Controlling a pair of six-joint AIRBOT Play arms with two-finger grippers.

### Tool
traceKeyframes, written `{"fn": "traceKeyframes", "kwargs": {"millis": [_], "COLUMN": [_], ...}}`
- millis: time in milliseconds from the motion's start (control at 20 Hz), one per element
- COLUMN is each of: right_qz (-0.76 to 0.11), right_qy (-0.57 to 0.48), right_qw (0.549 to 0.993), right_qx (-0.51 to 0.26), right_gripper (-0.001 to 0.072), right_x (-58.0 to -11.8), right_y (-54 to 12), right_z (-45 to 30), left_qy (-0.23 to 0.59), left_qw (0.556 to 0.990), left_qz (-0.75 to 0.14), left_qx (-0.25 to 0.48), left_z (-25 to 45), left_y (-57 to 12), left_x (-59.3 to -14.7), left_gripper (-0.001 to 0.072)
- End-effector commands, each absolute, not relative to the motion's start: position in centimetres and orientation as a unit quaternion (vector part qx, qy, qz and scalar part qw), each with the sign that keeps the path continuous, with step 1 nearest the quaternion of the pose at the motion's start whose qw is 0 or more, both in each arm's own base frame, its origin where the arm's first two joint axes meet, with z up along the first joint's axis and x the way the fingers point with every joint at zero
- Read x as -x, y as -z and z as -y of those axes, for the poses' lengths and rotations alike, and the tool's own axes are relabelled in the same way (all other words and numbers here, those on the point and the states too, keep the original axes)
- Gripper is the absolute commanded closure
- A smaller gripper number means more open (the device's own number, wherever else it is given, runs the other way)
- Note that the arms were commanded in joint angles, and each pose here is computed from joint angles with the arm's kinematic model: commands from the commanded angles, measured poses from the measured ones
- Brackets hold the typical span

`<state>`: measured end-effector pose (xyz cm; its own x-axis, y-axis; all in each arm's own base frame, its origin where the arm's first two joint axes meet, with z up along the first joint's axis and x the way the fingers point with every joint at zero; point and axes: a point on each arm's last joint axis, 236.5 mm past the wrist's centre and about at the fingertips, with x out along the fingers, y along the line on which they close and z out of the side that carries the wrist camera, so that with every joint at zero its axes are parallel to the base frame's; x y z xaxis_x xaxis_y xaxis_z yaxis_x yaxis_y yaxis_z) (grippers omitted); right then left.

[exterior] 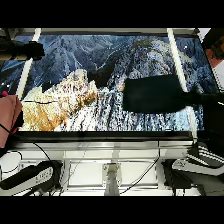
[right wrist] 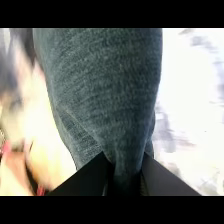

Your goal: Fold the clothes and pants, and hang the long-sleeved shirts on hangers.

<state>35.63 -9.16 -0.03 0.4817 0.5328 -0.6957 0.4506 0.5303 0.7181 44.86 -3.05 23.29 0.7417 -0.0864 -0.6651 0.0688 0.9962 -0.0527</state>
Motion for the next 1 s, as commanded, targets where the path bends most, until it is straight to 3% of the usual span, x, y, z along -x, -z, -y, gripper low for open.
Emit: {"fn": "traceKeyframes", "kwargs": {"millis": [0,250,450,500,550,600,650,750,850,950], "right_qz": [-0.476,-0.448,-0.386,-0.368,-0.346,-0.324,-0.288,-0.153,0.013,0.114], "right_qy": [0.115,0.240,0.335,0.351,0.363,0.356,0.331,0.257,0.163,0.094], "right_qw": [0.714,0.665,0.637,0.629,0.610,0.605,0.628,0.710,0.805,0.860], "right_qx": [-0.500,-0.547,-0.577,-0.588,-0.613,-0.634,-0.643,-0.638,-0.571,-0.489], "right_gripper": [0.0686,0.0685,0.0683,0.0650,0.0418,0.0066,0.0030,0.0038,0.0039,0.0039], "right_x": [-27.3,-16.2,-12.7,-12.4,-12.7,-13.6,-15.5,-20.4,-23.6,-24.7], "right_y": [-2.5,-3.8,-4.9,-5.3,-5.9,-7.2,-9.6,-18.6,-31.8,-42.6], "right_z": [18.1,22.9,25.5,25.9,26.0,26.0,26.6,29.2,30.7,28.7], "left_qy": [0.041,0.041,0.041,0.041,0.041,0.041,0.041,0.041,0.041,0.041], "left_qw": [0.933,0.933,0.933,0.933,0.933,0.933,0.933,0.933,0.933,0.933], "left_qz": [-0.357,-0.357,-0.357,-0.357,-0.357,-0.357,-0.357,-0.357,-0.357,-0.357], "left_qx": [0.012,0.012,0.012,0.012,0.012,0.012,0.012,0.012,0.012,0.012], "left_z": [3.0,3.0,3.0,3.0,3.0,3.0,3.0,3.0,3.0,3.0], "left_y": [-23.3,-23.3,-23.3,-23.3,-23.3,-23.3,-23.3,-23.3,-23.3,-23.3], "left_x": [-44.9,-44.9,-44.9,-44.9,-44.9,-44.9,-44.9,-44.9,-44.9,-44.9], "left_gripper": [0.0348,0.0348,0.0347,0.0347,0.0348,0.0348,0.0348,0.0348,0.0348,0.0347]}}
